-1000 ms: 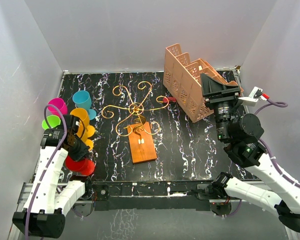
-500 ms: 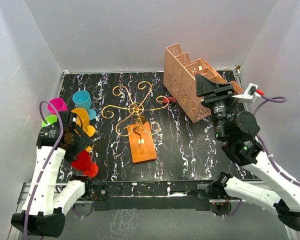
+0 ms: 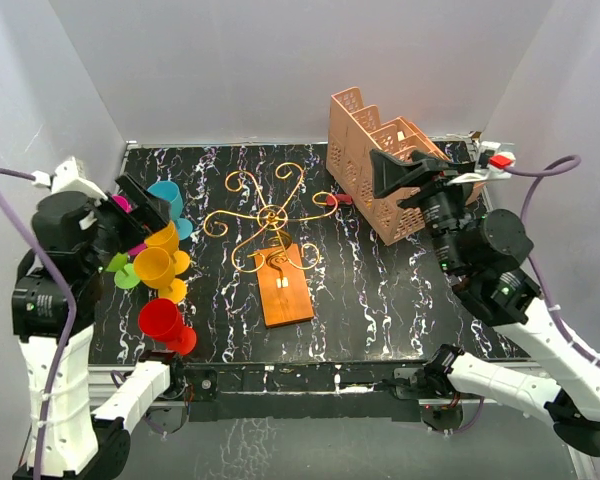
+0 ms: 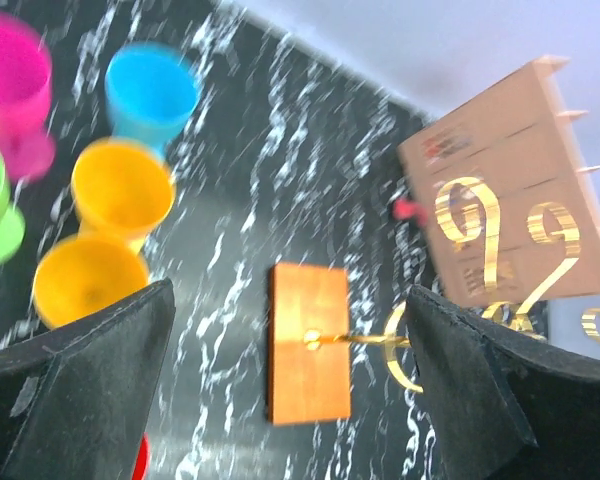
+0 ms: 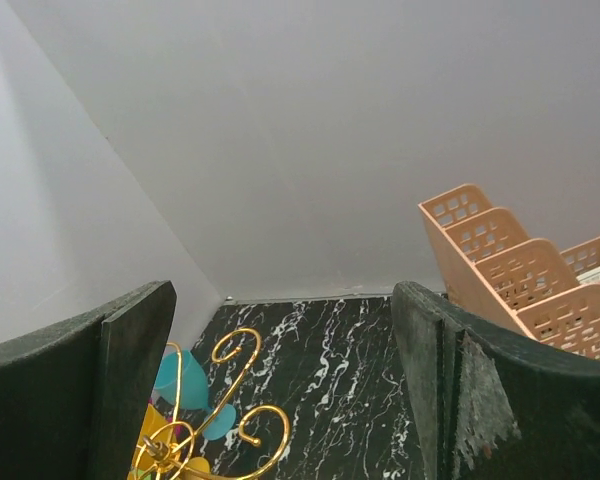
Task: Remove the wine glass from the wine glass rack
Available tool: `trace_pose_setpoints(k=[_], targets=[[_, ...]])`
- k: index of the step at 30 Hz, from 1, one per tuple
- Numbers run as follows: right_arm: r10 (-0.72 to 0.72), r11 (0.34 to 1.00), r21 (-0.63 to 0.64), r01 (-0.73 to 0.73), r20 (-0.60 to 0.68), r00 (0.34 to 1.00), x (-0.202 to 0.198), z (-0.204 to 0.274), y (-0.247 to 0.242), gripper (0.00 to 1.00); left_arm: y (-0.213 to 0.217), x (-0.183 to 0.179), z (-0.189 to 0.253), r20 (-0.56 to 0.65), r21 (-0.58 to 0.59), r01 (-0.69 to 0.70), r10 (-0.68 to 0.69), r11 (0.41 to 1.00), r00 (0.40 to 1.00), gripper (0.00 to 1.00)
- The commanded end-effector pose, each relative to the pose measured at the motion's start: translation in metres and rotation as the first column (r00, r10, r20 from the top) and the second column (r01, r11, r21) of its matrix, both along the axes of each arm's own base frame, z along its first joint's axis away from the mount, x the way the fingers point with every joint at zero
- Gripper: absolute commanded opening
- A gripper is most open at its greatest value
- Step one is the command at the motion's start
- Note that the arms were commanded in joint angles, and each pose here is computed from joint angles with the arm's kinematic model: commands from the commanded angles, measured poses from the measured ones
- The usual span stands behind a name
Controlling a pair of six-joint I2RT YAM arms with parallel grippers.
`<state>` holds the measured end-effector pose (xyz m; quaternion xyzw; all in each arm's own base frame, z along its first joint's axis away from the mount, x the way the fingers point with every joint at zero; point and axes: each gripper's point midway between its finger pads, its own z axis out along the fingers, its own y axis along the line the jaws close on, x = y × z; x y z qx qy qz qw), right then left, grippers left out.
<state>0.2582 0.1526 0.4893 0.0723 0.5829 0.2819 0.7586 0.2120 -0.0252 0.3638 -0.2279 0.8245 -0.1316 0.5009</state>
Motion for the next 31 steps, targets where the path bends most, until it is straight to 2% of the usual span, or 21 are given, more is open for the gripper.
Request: trace_pose_setpoints(k=[1,4,7,13,20,25,29,31], targets=[[-0.003,0.998,-0.068,0.009,0.086,0.996,-0.026,0.036,-0.025,0.98,-0.018,0.009,0.094,0.324,0.092,0.145,-0.167,0.985,0.931,0.97],[-0.015,0.996,-0.085,0.02,0.062,0.998,-0.031,0.036,-0.033,0.98,-0.044,0.004,0.129,0.404,0.143,0.282,-0.316,0.949,0.858,0.97],[-0.02,0.995,-0.095,0.023,0.037,0.999,-0.036,0.034,-0.04,0.99,-0.055,-0.001,0.16,0.466,0.195,0.328,-0.381,0.924,0.799,0.97],[-0.034,0.995,-0.094,0.035,0.013,0.999,-0.047,0.035,-0.055,0.98,-0.052,-0.012,0.212,0.593,0.243,0.283,-0.373,0.928,0.713,0.97],[-0.103,0.994,-0.042,0.103,-0.007,0.995,-0.054,0.043,-0.079,0.99,-0.044,-0.028,0.24,0.718,0.208,0.233,-0.31,0.95,0.623,0.97],[-0.153,0.988,-0.034,0.151,-0.042,0.987,-0.051,0.043,-0.087,0.99,-0.047,-0.035,0.246,0.757,0.171,0.254,-0.292,0.952,0.585,0.97],[-0.082,0.993,-0.081,0.081,-0.004,0.997,-0.054,0.048,-0.074,0.98,-0.048,-0.033,0.242,0.751,0.161,0.26,-0.289,0.952,0.594,0.97],[-0.088,0.992,-0.096,0.082,-0.059,0.994,-0.047,0.041,-0.068,0.99,-0.049,-0.032,0.24,0.747,0.155,0.267,-0.29,0.951,0.599,0.97]])
